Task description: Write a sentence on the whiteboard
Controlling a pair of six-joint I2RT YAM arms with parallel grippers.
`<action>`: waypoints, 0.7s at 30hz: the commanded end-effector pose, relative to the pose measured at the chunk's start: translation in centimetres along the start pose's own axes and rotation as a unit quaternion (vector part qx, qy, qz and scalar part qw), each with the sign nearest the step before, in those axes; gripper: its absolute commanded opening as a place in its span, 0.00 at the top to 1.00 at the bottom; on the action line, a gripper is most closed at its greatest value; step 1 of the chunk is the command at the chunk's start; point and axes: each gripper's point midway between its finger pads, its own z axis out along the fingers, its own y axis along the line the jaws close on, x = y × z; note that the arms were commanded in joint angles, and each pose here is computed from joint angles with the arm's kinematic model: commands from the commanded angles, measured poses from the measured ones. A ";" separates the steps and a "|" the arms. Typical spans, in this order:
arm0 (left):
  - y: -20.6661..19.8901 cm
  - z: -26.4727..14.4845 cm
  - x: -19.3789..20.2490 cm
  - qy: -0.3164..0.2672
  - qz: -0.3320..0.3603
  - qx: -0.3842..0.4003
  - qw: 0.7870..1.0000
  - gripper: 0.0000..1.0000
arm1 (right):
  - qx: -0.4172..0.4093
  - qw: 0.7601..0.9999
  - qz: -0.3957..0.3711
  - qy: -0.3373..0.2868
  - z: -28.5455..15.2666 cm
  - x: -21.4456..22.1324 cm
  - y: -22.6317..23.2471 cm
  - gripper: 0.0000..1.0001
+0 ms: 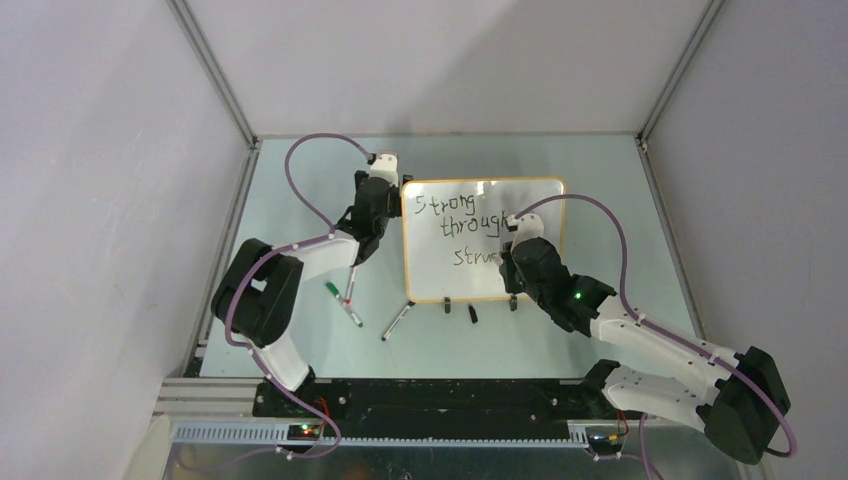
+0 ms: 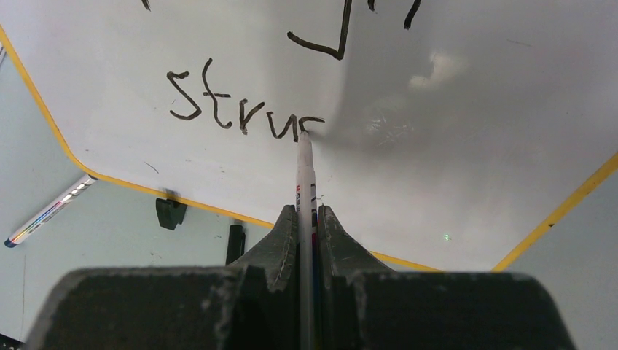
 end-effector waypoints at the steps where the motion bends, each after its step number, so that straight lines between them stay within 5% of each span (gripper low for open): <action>1: -0.4 -0.2 -1.6 -0.025 -0.009 0.009 1.000 0.18 | 0.014 1.000 0.008 -0.013 -0.5 -1.3 -0.4 1.00; 21: -0.5 -0.2 -1.6 -0.026 -0.009 0.010 1.000 0.18 | 0.030 0.999 0.015 -0.043 -0.6 -3.0 -1.3 1.00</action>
